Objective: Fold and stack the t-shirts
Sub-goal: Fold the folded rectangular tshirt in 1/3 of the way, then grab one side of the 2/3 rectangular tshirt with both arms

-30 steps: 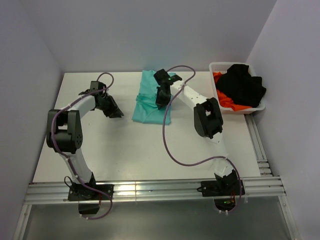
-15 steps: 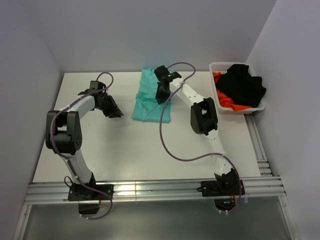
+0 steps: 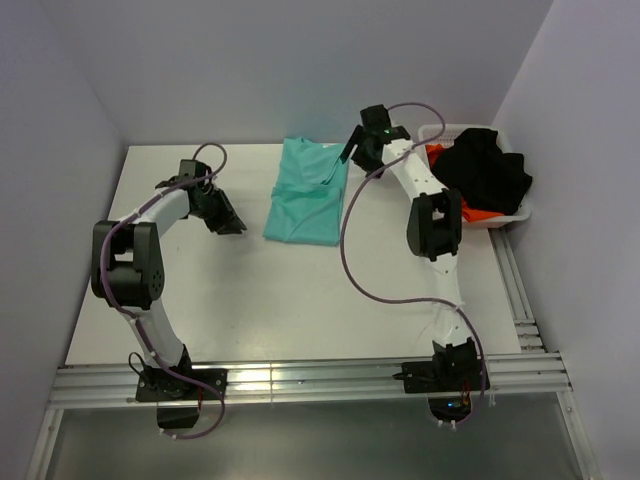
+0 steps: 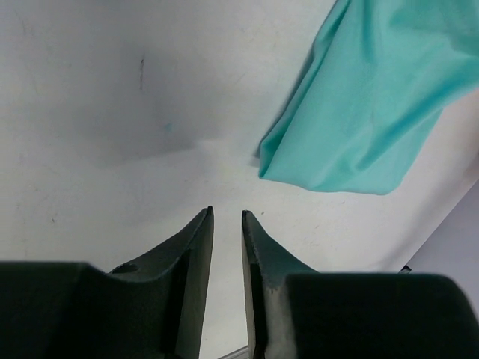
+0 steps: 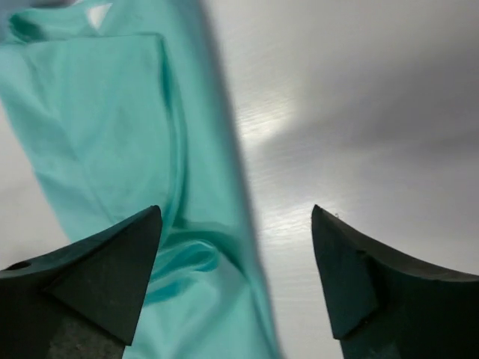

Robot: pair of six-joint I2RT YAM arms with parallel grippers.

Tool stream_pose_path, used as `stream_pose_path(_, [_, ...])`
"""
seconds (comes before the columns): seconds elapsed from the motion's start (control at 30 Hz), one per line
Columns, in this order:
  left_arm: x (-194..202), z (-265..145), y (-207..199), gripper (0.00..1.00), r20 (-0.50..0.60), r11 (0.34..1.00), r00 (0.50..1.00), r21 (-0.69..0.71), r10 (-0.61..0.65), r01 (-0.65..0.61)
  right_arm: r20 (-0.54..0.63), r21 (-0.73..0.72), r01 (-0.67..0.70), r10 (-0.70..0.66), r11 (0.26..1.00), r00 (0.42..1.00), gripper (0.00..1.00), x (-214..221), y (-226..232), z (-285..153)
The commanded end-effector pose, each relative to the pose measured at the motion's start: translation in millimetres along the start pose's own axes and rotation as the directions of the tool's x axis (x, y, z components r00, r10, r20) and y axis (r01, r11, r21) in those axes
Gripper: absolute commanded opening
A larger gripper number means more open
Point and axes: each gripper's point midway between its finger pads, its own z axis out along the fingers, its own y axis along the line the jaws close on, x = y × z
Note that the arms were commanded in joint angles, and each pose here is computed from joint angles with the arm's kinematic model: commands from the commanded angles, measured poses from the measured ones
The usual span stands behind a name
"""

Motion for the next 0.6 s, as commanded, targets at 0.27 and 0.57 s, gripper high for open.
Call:
stream_pose_path(0.27, [-9.4, 31.8, -44.2, 0.56, 0.018, 0.993, 0.997, 0.094, 0.073, -0.074, -0.074, -0.173, 0.064, -0.078, 0.983, 0.994, 0.98, 75.3, -33.4, -106.7])
stream_pose_path(0.57, [11.6, 59.8, -65.2, 0.56, -0.018, 0.991, 0.995, 0.096, 0.094, -0.092, -0.23, -0.344, 0.029, -0.114, 0.939, 0.967, 0.98, 143.4, -5.4, -105.4])
